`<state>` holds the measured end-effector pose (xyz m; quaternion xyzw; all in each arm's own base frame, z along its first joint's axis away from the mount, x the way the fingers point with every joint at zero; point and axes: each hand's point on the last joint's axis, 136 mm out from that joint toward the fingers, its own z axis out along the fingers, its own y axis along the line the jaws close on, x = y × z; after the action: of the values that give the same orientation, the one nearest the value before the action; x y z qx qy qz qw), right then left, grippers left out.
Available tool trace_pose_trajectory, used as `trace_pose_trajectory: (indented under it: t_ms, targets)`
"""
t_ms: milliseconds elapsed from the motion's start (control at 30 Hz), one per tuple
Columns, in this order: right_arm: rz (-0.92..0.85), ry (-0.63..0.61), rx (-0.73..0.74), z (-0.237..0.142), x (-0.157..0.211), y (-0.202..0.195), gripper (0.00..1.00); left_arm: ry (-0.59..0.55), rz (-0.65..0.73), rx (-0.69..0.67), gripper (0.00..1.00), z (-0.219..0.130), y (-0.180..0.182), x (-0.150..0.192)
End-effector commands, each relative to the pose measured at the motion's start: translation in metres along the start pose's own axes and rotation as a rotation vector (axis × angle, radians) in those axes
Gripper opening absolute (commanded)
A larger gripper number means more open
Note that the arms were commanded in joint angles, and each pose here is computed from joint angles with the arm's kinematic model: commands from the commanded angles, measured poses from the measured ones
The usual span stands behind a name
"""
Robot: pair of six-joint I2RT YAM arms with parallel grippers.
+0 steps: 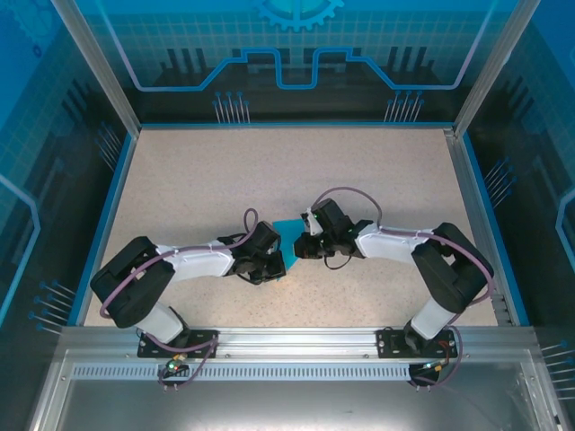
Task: Fold a paper plane with a square sheet of paper (pick it up from the middle)
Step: Third fold the triangle at the center of the table.
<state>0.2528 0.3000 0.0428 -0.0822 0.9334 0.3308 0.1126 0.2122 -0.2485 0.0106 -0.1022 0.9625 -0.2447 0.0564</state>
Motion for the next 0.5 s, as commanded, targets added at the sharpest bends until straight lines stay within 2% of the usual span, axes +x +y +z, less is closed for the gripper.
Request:
trace_pose_trajectory:
  t_ms: [0,233,467]
  targets:
    - [0.027,0.056,-0.034,0.018,0.012,0.003,0.08,0.104,-0.036,-0.172,0.08,0.01,0.047,0.027]
    - [0.045,0.088,-0.025,0.033,0.01,-0.002,0.08,0.102,-0.03,-0.171,0.08,0.01,0.046,0.026]
    - [0.054,0.03,-0.063,0.018,-0.004,0.004,0.07,0.097,-0.011,-0.161,0.08,0.01,0.038,0.022]
